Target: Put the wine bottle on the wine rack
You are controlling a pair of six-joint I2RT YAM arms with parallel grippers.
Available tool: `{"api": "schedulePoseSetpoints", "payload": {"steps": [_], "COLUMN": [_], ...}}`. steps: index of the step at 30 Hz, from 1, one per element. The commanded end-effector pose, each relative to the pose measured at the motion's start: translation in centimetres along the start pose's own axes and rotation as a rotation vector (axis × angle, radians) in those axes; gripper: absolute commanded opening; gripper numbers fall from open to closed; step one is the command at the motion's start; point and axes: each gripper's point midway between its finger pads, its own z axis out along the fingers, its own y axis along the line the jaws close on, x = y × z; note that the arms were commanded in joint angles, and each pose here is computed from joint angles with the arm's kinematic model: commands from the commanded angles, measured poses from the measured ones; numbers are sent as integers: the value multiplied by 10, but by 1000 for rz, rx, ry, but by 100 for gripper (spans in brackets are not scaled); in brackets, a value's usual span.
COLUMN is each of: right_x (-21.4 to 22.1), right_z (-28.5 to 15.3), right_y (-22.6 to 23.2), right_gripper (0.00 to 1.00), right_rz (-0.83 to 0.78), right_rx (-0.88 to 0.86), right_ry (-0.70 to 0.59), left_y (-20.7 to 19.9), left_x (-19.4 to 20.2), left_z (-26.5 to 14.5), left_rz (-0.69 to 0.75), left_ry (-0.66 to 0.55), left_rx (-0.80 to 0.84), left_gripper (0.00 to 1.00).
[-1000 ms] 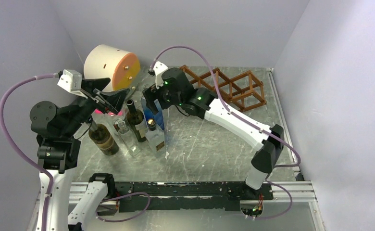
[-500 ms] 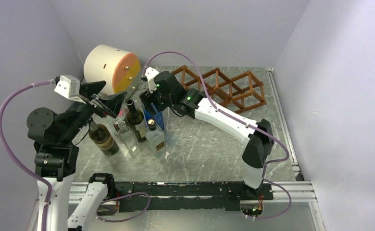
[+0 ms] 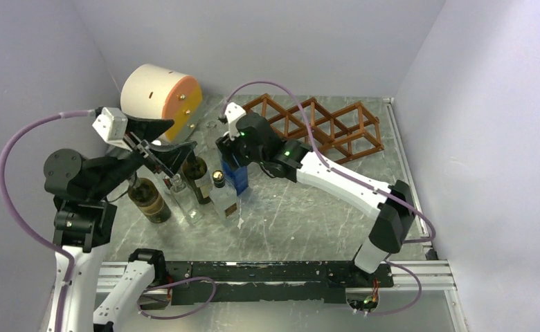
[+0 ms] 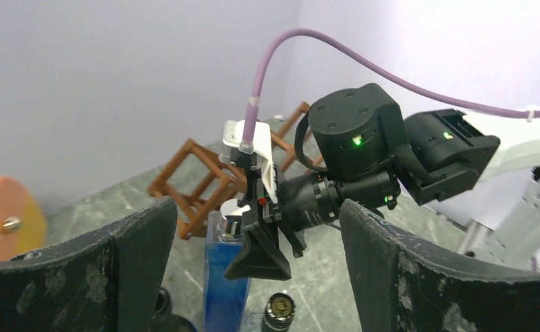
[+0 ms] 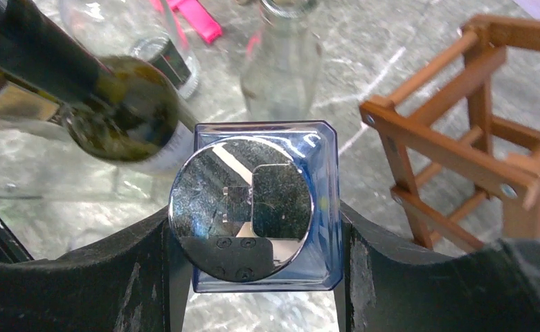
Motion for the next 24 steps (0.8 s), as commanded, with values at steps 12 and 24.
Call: {"api": "schedulePoseSetpoints", "payload": {"steps": [12, 24], "right_x": [-24, -29], "right_z": [-133, -195], "right_y": [-53, -79], "right_gripper": [31, 26], "right_rz": [297, 572], "right_rx": [214, 304], "right_ry": [-302, -455], "left_y": [-22, -25], "left_x": [20, 109], "left_z": [45, 101], "left_rz": [-143, -45], "left_ry": [16, 177], "left_rx": [262, 265], "left_gripper": [97, 99]}}
